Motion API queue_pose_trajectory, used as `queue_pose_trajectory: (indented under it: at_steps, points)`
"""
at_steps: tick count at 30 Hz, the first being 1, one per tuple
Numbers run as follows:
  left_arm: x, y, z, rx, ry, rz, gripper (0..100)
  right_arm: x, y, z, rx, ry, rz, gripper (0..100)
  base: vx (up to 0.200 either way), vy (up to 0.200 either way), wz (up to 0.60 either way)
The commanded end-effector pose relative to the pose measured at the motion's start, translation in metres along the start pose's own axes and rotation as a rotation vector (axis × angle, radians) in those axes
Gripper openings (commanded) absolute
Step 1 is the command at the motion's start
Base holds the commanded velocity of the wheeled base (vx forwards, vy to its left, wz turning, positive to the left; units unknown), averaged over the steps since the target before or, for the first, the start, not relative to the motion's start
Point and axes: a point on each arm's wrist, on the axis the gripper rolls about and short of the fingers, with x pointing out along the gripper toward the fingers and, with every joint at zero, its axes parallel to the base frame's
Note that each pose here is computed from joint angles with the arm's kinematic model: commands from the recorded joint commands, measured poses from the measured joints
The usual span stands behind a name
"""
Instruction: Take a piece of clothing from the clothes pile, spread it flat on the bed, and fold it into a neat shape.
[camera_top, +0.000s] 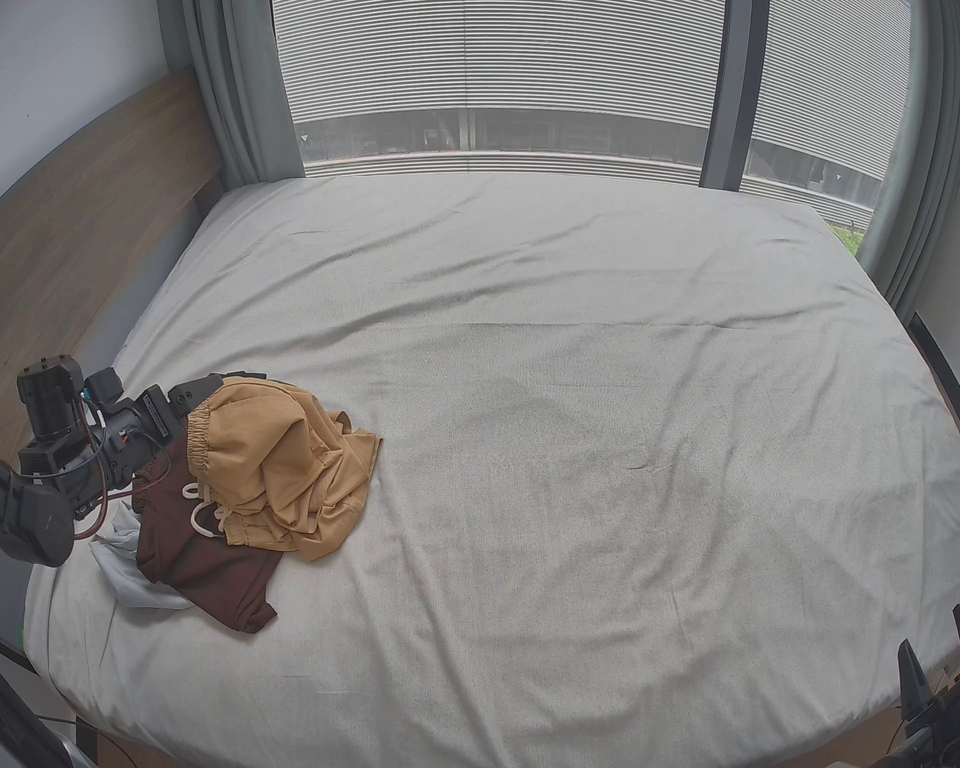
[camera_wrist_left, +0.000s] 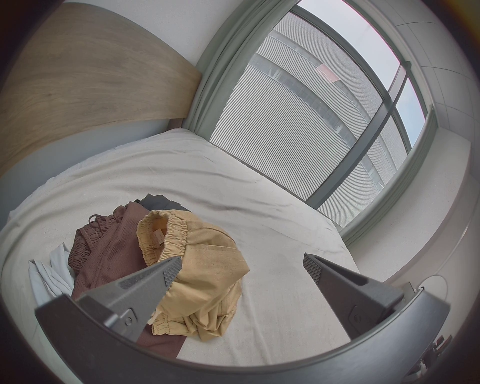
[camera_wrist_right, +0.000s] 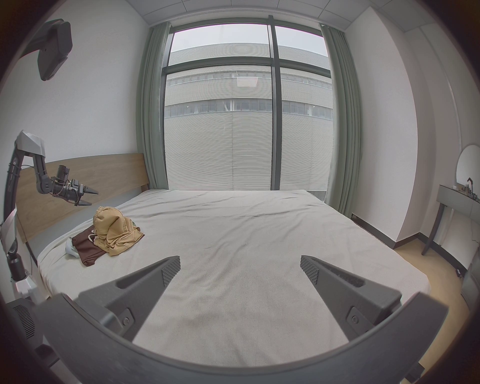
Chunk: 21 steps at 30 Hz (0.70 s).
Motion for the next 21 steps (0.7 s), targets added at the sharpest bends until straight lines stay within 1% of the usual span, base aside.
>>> queue_pose_trajectory:
  at_steps: [1,2,3,10,17,21]
  points:
    - [0.010,0.014,-0.004,-0.014,0.012,0.027,100,0.000,0.000,-0.005,0.000,0.001,0.002,100,0.000,0.000,0.00]
    - [0.010,0.014,-0.004,-0.014,0.012,0.027,100,0.000,0.000,-0.005,0.000,0.001,0.002,100,0.000,0.000,0.00]
    - [0.011,0.020,-0.003,-0.019,0.007,0.043,100,0.000,0.000,-0.005,0.000,0.001,0.000,100,0.000,0.000,0.00]
    - [0.022,0.031,-0.005,-0.030,0.019,0.060,100,0.000,0.000,-0.005,0.000,0.001,0.000,100,0.000,0.000,0.00]
    - [0.029,0.037,-0.009,-0.033,0.032,0.069,100,0.000,0.000,-0.005,0.000,0.001,0.000,100,0.000,0.000,0.00]
    - [0.034,0.038,-0.008,-0.030,0.017,0.065,100,0.000,0.000,-0.005,0.000,0.001,0.000,100,0.000,0.000,0.00]
